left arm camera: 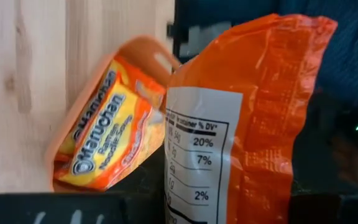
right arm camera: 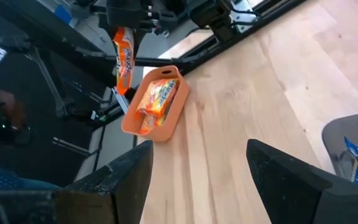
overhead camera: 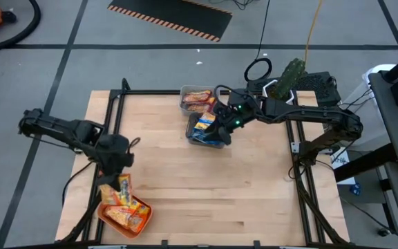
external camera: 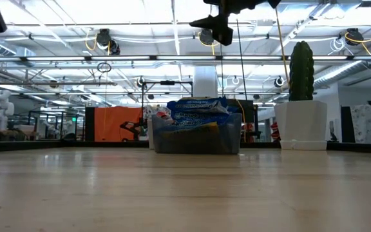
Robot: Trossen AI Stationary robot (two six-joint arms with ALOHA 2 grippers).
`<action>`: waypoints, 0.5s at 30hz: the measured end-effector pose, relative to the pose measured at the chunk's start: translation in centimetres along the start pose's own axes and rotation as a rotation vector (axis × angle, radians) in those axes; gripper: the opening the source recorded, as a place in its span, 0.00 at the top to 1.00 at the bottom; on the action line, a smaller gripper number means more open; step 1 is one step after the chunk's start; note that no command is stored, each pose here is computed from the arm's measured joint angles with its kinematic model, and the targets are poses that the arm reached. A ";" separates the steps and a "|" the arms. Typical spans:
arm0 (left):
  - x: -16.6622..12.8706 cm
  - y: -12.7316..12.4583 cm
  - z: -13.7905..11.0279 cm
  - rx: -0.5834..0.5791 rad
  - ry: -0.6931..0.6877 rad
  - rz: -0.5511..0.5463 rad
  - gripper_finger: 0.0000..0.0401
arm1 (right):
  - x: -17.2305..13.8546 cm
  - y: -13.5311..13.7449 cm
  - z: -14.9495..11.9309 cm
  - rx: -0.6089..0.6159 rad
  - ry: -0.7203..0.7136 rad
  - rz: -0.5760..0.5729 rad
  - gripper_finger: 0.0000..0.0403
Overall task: Sort Maruchan noodles
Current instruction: Put the orange noodle pack into the orange bin
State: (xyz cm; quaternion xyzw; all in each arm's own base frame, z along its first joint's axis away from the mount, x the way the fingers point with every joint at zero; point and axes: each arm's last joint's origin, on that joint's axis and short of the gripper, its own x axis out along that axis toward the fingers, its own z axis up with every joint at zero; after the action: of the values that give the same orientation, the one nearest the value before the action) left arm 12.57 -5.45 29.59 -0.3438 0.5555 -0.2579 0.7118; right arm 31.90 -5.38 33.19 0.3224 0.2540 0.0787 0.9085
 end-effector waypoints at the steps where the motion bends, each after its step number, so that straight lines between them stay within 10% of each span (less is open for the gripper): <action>1: 0.4 0.1 -0.1 0.009 0.019 0.009 0.70 | 0.0 0.0 -0.1 -0.007 0.007 -0.004 0.37; 15: 6.5 -0.2 2.7 0.197 0.156 0.049 0.70 | -0.9 -1.2 -0.2 -0.089 0.126 0.135 0.37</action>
State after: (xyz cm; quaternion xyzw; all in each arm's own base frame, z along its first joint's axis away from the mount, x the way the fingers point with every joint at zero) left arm 16.77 -9.91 26.11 -0.2376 0.5893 -0.3196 0.7029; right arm 30.96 -6.48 32.65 0.2924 0.2845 0.1711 0.8968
